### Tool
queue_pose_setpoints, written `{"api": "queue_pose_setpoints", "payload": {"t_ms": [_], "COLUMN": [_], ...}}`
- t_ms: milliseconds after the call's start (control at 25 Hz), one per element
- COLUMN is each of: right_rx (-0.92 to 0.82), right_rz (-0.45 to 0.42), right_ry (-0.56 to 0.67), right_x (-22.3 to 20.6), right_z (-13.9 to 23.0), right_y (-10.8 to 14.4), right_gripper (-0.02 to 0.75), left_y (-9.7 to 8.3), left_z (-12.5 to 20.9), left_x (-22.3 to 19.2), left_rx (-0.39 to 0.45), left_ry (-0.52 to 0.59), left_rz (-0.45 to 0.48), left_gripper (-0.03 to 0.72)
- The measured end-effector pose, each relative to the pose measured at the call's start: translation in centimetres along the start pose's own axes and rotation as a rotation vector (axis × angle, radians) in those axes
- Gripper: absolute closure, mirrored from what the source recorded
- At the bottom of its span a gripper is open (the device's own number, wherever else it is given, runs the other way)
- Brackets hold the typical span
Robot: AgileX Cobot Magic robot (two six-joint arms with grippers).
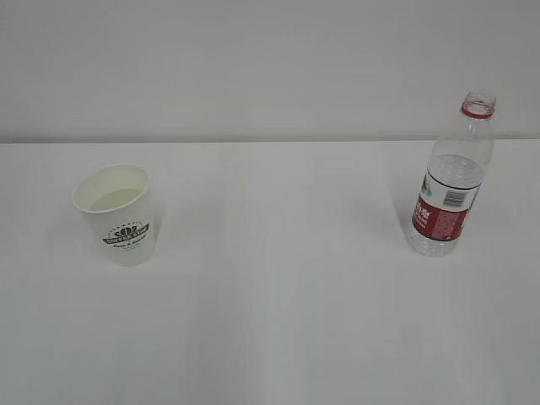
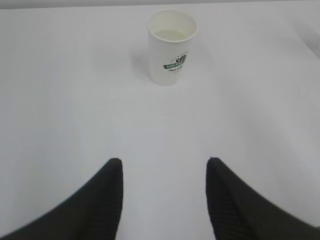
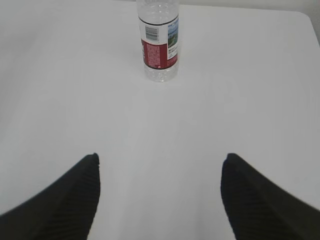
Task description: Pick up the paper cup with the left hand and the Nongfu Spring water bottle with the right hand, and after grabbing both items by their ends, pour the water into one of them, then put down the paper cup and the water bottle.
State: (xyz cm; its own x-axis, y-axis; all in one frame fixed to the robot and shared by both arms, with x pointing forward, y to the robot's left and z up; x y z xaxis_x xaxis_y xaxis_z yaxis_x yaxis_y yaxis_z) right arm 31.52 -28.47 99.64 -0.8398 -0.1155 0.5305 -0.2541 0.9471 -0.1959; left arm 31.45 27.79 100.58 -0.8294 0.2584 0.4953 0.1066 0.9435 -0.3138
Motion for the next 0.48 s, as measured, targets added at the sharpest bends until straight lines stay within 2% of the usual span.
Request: {"api": "queue_pose_setpoints", "payload": {"t_ms": [480], "right_rx": [0.0], "right_rz": [-0.004], "right_ry": [0.014], "right_x": [-0.34], "right_z": [0.39], "right_y": [0.09], "right_gripper": [0.17], "left_y": [0.18], "left_z": [-0.11], "left_x": [0.0], "left_rx": [-0.005], "left_ry": [-0.006], "left_rz": [-0.01], "left_gripper": [0.297]}}
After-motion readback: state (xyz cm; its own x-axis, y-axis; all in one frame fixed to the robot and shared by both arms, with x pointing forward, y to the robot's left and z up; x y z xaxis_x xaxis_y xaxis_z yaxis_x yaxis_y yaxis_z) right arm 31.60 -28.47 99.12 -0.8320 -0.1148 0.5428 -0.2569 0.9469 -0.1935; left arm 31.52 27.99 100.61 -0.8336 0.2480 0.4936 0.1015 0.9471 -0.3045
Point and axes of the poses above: a point on each arm's last joint axis where the gripper is mounted, x pointing back along that axis away from the gripper, y along the wrist's bending axis when the last joint is at zero, z = x × y, the point moved 10 cm from there along -x, pointing out along that axis toward the gripper, and after that the axes turned 12 degrees about x, right-handed, at the moved point
